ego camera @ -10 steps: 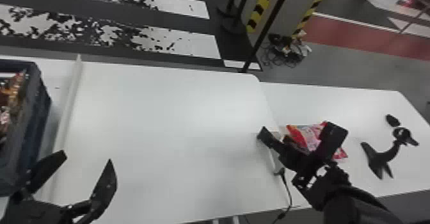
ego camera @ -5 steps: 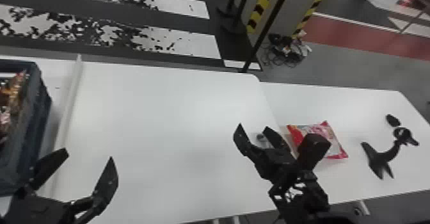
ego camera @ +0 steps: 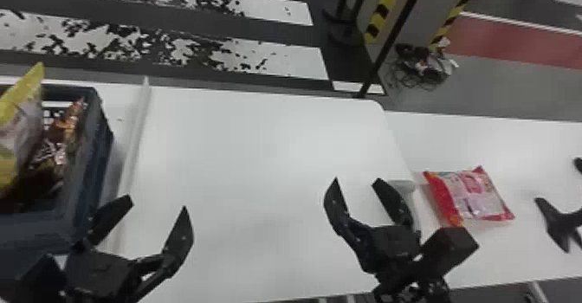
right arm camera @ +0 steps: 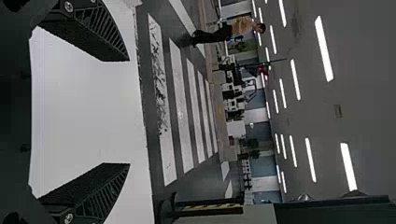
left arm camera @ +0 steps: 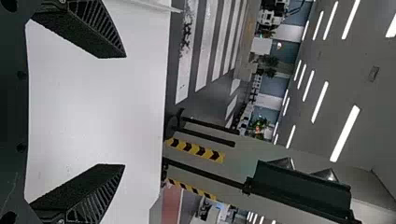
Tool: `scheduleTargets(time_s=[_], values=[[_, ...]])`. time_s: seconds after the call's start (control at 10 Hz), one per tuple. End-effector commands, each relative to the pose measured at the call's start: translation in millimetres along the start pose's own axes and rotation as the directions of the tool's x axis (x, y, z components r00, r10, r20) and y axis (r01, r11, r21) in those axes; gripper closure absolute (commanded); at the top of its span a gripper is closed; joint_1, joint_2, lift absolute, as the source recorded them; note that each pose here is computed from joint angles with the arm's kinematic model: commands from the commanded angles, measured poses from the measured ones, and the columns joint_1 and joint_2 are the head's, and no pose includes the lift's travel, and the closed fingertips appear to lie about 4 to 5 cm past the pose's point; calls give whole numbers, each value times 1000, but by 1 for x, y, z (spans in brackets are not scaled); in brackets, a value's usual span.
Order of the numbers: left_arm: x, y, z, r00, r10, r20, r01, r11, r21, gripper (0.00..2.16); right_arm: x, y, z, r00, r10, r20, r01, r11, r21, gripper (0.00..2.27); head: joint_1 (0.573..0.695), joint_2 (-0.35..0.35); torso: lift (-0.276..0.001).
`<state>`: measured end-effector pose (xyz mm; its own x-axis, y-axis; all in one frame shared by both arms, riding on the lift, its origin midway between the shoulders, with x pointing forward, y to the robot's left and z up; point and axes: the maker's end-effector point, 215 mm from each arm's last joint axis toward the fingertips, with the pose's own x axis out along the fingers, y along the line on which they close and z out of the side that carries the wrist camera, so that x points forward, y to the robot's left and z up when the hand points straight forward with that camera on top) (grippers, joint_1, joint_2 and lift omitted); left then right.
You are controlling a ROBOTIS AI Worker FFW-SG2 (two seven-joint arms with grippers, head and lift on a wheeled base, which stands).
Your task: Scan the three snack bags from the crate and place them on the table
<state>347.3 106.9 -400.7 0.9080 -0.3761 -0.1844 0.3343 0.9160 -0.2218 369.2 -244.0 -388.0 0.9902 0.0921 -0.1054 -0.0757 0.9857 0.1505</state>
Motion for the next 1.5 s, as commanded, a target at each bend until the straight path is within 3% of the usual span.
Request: scheduleTargets(time_s=[0.0,0.1,0.4,0.6,0.9,1.4], values=[[-1,13,2,999,18,-27,-18,1000,12,22,-4,-6,0,1000,-11,6,11,1000,-8,83,695,-220,-62],[-3,24,-7,993,40,-108,-38,999,14,22,-5,-13,1,1000,-26,7,26,1000,-15,83,695,-213,-62],[-16,89,56,989,145,-1,-145,989,36,22,-5,-16,3,1000,-30,10,30,999,-17,83,695,-165,-62],[-13,103,83,986,159,59,-162,985,60,63,-5,-16,4,1000,-28,10,28,999,-19,83,695,-95,-62],[-15,132,101,974,206,96,-215,971,102,87,-1,-15,2,1000,-19,0,19,1000,-24,83,695,-47,-62],[-14,210,119,930,339,144,-356,927,118,90,-1,-14,-7,1000,-11,-19,11,999,-32,83,695,47,-62]])
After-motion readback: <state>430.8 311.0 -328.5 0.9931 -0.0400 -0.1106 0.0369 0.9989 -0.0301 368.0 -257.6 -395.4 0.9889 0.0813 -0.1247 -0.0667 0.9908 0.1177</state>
